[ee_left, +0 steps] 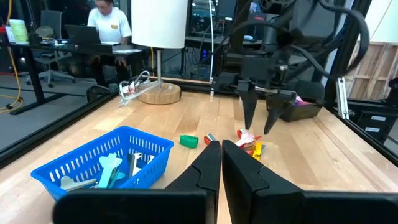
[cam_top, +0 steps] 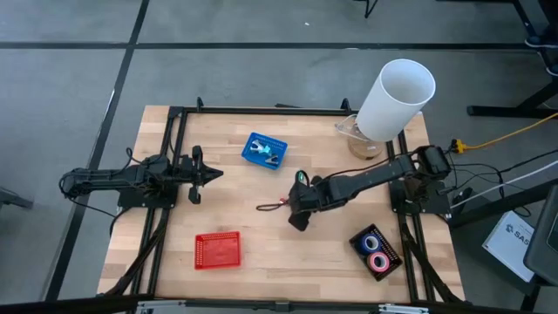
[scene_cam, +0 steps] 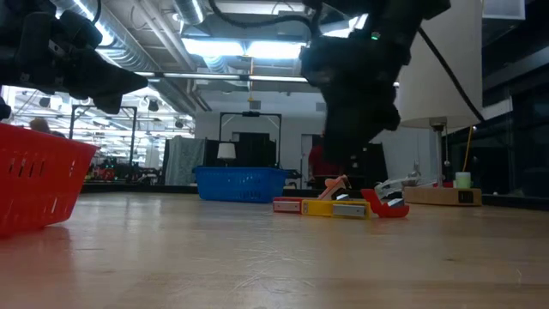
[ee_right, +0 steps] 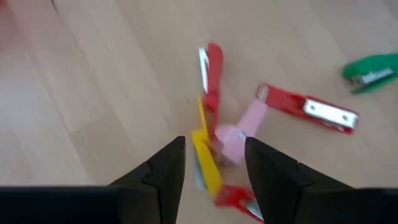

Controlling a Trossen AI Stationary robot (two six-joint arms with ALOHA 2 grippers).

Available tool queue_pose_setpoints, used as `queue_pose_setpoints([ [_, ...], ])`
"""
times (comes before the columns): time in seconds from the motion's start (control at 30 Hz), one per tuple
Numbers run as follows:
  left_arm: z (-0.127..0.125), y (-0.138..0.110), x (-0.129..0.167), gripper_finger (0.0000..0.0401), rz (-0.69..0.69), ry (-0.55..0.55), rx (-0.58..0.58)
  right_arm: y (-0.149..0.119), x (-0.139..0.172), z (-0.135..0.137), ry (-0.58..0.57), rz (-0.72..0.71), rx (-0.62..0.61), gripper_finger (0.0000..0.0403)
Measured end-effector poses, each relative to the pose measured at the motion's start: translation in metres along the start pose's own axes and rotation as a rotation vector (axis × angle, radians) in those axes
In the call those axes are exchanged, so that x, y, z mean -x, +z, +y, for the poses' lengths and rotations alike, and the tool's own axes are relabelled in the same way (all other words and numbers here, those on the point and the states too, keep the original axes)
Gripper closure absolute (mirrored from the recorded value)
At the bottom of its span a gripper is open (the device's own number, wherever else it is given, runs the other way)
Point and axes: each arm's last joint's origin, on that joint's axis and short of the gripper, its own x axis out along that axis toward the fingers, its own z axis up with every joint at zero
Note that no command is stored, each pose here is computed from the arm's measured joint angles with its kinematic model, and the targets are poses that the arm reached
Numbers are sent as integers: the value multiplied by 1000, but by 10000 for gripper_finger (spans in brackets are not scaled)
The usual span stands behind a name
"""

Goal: Pick and place Stapler, Stapler remover, tape
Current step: Put the pink staple remover into the blue bin

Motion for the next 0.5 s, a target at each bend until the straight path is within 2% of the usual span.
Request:
queue_pose_setpoints([
  [0.23, 0, 0, 0, 389, 0, 0, 0, -5, 0, -5, -51, 46, -73, 234],
  [0.5, 0, 0, 0, 393, 0, 0, 0, 0, -5, -10, -19, 87, -74, 234],
])
